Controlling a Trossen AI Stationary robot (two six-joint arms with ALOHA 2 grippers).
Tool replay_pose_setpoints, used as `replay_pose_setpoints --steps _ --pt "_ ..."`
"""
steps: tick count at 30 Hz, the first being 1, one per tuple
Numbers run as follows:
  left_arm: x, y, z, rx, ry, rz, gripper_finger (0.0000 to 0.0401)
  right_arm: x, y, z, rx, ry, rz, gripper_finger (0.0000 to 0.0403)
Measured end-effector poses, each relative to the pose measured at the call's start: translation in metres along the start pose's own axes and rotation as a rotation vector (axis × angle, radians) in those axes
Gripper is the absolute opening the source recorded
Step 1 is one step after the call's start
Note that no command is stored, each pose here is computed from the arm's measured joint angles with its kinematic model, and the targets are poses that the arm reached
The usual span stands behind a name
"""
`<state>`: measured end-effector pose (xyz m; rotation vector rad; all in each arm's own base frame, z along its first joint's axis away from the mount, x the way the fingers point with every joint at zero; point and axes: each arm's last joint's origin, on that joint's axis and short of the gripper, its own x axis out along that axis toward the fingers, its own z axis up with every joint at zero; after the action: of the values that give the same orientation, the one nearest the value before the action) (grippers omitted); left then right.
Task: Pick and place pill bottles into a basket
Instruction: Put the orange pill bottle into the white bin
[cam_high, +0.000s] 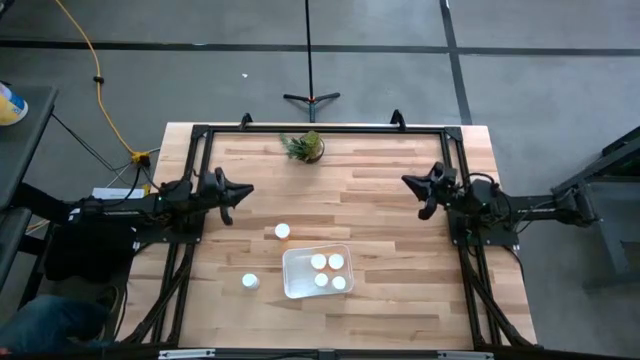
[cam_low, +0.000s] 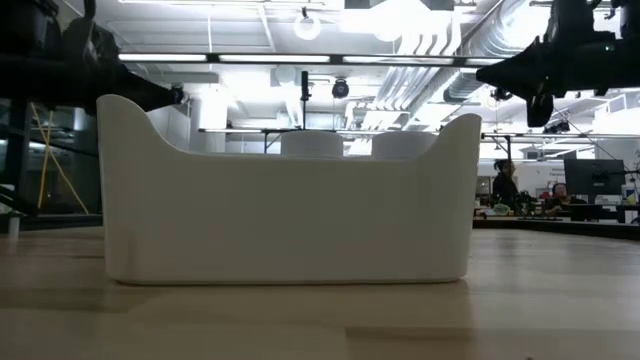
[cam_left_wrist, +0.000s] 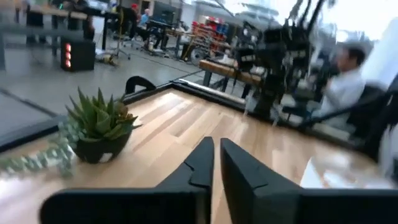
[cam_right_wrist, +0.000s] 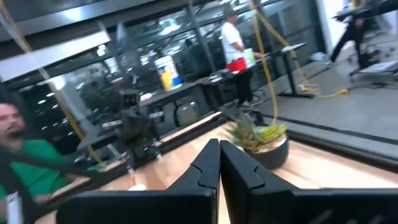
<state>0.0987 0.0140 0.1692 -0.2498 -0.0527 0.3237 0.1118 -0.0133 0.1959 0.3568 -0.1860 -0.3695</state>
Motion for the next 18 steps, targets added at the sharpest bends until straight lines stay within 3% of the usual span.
replay_pose_setpoints --steps 8,15,18 --pt "-0.0003 -0.0007 0.0062 -0.27 -0.069 0.004 0.0108 0.0 -0.0001 0.0106 0.014 -0.075 -0.111 0.0019" --pt "-0.0001 -0.0003 0.0046 -0.174 -0.052 0.011 0.0114 -0.0001 -0.0016 0.0094 0.006 -0.07 -0.151 0.0045" --pt "-0.0001 -0.0006 0.0049 -0.159 -0.053 0.004 0.0138 0.0001 -0.0016 0.007 -0.004 -0.041 -0.132 0.0056"
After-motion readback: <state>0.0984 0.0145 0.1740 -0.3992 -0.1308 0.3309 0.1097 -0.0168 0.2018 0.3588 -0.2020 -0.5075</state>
